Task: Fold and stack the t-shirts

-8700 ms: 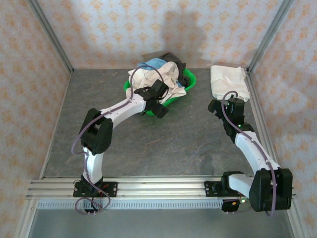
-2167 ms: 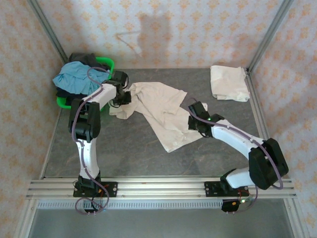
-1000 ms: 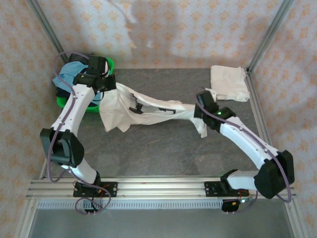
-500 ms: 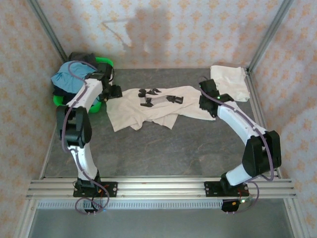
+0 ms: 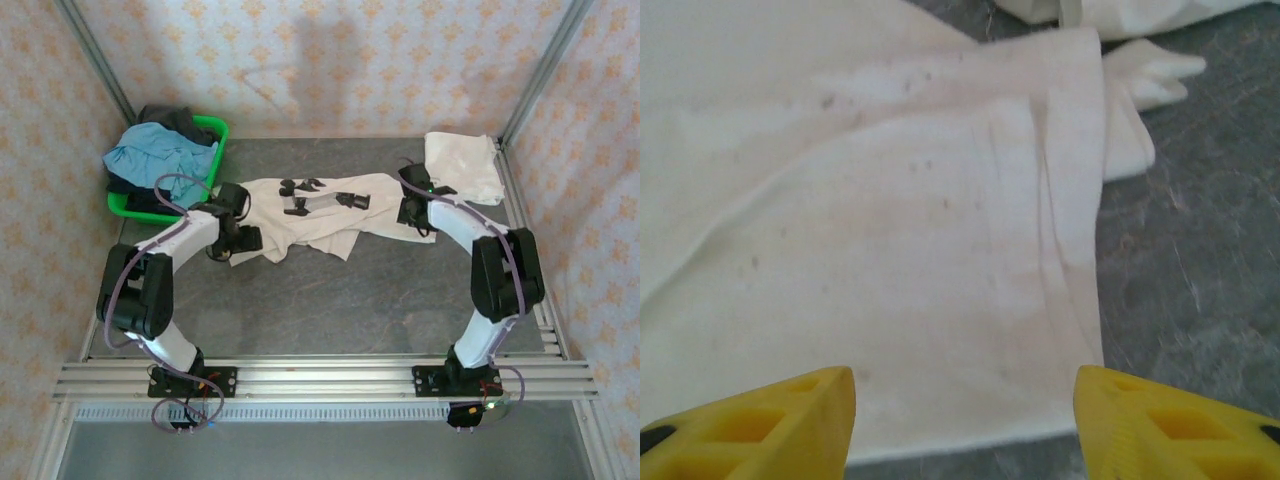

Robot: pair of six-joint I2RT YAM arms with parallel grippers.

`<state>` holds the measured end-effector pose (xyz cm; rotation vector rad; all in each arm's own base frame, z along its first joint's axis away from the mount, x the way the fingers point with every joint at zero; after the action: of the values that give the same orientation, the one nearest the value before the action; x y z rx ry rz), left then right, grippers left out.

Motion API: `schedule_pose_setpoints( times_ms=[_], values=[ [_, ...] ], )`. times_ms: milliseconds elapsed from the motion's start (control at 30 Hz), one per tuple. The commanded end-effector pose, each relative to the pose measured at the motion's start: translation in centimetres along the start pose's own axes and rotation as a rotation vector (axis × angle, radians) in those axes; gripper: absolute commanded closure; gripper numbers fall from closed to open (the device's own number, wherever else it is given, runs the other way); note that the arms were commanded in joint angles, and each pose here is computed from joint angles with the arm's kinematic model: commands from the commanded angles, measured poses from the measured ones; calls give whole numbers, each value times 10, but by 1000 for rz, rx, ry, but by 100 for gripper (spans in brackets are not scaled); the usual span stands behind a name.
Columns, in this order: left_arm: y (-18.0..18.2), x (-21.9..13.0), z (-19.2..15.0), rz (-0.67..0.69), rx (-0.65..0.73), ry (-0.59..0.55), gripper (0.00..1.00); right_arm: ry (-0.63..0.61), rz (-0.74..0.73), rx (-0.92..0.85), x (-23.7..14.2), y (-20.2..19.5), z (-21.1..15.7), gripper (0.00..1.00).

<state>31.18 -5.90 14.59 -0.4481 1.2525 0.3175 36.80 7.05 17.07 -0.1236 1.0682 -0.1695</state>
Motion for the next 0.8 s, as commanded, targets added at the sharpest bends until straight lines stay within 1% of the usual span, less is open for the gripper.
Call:
schedule_pose_setpoints(
  times_ms=[0,67,100,133,200,233,267,300,367,400,467,533,667,767],
  values=[
    [-11,20,3,-21,-19,-10,23,-14,-16,63,15,-8,20,38],
    [-15,31,5,-16,-15,7,24,9,-17,63,28,-5,24,38],
    [-17,36,7,-17,-15,8,26,17,-16,63,33,-4,26,38],
    [-21,40,9,-35,-7,21,32,30,-12,65,39,-2,28,39],
    [-28,44,12,-79,4,47,49,46,4,63,47,2,29,44],
    [-31,45,13,-95,4,52,59,53,2,63,50,3,30,48],
    [-33,44,14,-112,10,59,66,62,2,62,53,3,29,53],
    [-34,42,15,-119,15,59,72,65,-5,61,55,3,29,58],
    [-34,32,17,-122,25,45,85,69,-26,57,55,1,28,72],
    [-33,27,19,-128,26,39,89,71,-33,55,55,0,27,77],
    [-30,10,23,-171,13,24,100,67,-49,61,51,-5,27,90],
    [-24,-11,26,-222,-9,1,100,55,-50,69,43,-10,26,100],
    [-13,-62,25,-266,-26,-95,100,2,-20,99,17,-17,18,100],
    [-5,-89,20,-271,-35,-158,100,-38,-17,122,6,-22,13,100]
  ],
)
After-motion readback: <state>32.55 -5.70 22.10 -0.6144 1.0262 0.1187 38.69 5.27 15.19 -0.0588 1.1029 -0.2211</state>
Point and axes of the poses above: each hand's point on the last joint's axis, 136 mm out from that joint toward the fingers, its own x axis out along the fingers, its own y axis along the line the jaws close on, z = x × y, the point moved 10 cm from there along -x, back along the fingers, and after that the axes turned 15 degrees about -x, right-handed, at the moved point
